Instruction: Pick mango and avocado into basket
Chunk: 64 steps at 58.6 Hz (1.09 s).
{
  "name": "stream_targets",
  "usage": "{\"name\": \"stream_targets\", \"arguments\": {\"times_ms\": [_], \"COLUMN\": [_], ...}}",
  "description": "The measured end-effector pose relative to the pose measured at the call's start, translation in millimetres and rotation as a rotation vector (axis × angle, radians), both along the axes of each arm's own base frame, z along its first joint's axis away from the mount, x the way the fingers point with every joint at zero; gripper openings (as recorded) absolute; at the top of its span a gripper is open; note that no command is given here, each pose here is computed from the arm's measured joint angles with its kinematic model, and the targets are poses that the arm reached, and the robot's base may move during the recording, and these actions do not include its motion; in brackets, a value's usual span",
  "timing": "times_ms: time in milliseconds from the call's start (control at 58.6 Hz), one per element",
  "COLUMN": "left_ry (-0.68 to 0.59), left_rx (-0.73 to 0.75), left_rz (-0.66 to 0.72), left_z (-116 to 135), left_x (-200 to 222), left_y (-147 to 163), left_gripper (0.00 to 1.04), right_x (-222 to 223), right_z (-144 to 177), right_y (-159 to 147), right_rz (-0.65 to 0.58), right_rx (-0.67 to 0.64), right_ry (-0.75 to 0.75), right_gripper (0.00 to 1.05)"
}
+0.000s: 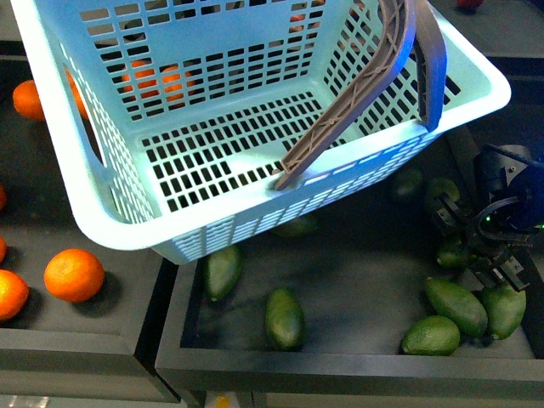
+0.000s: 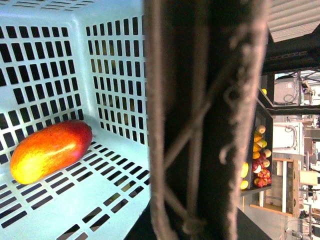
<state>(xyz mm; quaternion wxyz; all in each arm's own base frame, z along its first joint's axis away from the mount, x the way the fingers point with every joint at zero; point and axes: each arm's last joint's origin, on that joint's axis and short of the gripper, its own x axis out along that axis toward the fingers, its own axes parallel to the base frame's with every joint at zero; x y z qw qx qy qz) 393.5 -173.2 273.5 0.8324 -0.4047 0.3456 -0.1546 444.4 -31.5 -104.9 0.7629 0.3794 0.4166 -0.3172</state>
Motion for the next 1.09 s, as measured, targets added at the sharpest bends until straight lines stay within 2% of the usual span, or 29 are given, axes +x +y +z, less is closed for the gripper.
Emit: {"name": "stream_targets", "arguments": {"times_ms": [153, 307, 460, 597, 733, 870, 1092], "left_ry": [0.000, 0.000, 0.000, 0.000, 0.000, 0.000, 0.000], "left_rx": [0.000, 0.000, 0.000, 0.000, 0.000, 0.000, 0.000], "left_rz": [0.000, 0.000, 0.000, 0.000, 0.000, 0.000, 0.001], "left_z": [0, 0, 0, 0, 0, 0, 0], "left_x": [0, 0, 0, 0, 0, 0, 0], "left_y": [0, 0, 0, 0, 0, 0, 0], "left_gripper": [0.06, 0.06, 0.06, 0.06, 0.06, 0.06, 0.06], "right_x": [-15, -31, -49, -74, -89, -99, -107], "right_z": [11, 39, 81, 140, 182, 210, 253], "right_y": [-9, -28, -51, -69, -71, -67, -36], "right_rz": [0.021, 0.042, 0.059, 0.136, 0.253, 0.330, 0.453], "right_rx": [-0.008, -0.032, -0.054, -0.080, -0.129, -0.161, -0.198], "right_ry": [-0.015, -0.055, -0.133, -0.269, -0.370, -0.438, -0.547], "right_gripper": [0.56, 0.56, 0.56, 0.56, 0.56, 0.56, 0.56]}}
